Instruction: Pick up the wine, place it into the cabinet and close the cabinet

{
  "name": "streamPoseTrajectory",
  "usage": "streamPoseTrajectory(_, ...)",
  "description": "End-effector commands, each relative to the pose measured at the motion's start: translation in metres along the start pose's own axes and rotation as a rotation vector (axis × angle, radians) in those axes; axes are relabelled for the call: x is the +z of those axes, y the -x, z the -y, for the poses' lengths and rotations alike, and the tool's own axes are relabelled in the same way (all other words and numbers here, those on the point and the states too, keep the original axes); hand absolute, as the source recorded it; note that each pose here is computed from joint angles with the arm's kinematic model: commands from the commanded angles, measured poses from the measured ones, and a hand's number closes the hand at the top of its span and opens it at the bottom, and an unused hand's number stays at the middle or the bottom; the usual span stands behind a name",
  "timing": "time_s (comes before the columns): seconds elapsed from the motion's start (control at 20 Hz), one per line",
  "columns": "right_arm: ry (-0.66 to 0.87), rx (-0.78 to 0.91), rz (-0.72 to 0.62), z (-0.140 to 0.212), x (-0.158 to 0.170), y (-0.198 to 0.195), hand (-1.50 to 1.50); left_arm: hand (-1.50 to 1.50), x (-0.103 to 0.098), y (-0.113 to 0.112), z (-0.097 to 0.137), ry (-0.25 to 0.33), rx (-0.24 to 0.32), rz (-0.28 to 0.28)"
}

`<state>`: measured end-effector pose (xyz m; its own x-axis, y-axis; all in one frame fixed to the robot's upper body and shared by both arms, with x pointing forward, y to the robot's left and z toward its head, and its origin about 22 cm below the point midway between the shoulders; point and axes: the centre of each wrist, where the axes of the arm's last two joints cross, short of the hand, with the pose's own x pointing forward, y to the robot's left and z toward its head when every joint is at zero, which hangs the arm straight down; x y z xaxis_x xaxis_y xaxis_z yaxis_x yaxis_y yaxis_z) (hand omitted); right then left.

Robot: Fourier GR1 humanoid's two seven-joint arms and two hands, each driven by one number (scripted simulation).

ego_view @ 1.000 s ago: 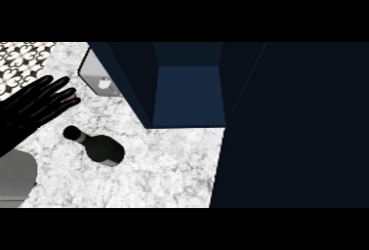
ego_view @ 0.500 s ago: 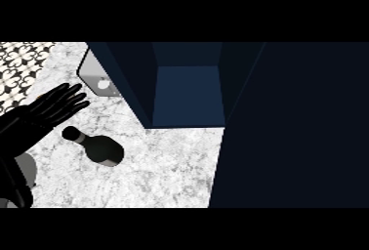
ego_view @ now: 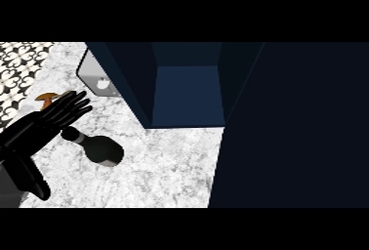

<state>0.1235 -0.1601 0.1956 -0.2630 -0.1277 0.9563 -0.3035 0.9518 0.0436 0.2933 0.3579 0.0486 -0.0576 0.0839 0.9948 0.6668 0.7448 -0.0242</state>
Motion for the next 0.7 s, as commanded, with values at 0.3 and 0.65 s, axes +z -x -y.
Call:
streamPoseTrajectory(0.3,0.030,0.023,0.096,0.007,0.029,-0.033,-1.50,-1.50,0.010,0.048,-0.012,0.011,0.004,-0.072)
streamPoseTrajectory(0.65,-0.003,0.030,0.091,0.002,0.033,-0.036,-1.50,-1.50,-0.002,0.068,-0.012,-0.025,0.000,-0.090)
